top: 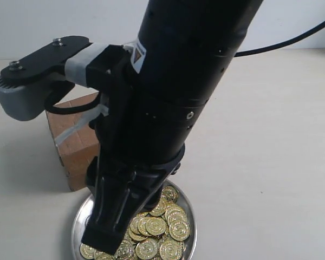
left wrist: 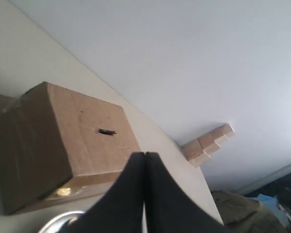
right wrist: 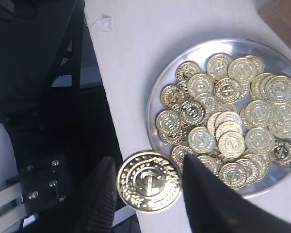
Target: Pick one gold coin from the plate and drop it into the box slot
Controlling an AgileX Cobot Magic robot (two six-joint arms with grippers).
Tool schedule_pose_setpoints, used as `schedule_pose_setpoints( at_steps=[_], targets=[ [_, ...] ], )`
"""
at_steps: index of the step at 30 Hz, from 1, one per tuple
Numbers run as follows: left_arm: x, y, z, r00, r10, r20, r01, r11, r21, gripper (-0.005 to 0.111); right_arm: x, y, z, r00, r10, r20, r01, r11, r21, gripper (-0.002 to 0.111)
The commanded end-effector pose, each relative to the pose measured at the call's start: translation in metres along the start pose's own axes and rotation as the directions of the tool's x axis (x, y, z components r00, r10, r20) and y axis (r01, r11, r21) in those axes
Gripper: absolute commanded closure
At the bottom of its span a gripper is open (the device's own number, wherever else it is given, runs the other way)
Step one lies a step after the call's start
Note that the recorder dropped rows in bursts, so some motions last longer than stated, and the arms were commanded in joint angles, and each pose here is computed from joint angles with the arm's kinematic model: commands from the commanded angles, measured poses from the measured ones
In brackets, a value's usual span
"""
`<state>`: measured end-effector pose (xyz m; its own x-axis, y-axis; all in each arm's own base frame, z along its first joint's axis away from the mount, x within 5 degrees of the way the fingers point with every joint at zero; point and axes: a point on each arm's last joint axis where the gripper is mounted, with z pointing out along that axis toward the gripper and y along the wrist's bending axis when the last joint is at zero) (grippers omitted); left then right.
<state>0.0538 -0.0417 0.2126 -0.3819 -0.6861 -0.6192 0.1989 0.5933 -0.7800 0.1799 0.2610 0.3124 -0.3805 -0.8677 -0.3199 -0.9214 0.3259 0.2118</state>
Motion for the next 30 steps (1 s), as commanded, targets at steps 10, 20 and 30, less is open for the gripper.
schedule_pose_setpoints(
  at_steps=[10, 20, 30],
  targets=[
    [-0.035, -0.027, 0.055, 0.887, -0.009, -0.463, 0.01, 1.0, -0.001, 0.107, -0.003, -0.002, -0.006, 0.999, -0.03, 0.042, 0.028, 0.998, 0.048, 0.08],
    [-0.043, -0.011, 0.114, 0.639, -0.154, -0.754, 0.269, 0.963, 0.031, 0.107, -0.002, -0.007, -0.006, 0.998, -0.053, 0.03, 0.049, 0.993, 0.105, 0.08],
    [-0.007, -0.005, 0.135, 0.483, -0.119, -0.867, 0.302, 0.953, 0.038, 0.048, -0.003, -0.017, 0.001, 0.998, -0.067, -0.006, 0.067, 0.983, 0.171, 0.08]
  ],
)
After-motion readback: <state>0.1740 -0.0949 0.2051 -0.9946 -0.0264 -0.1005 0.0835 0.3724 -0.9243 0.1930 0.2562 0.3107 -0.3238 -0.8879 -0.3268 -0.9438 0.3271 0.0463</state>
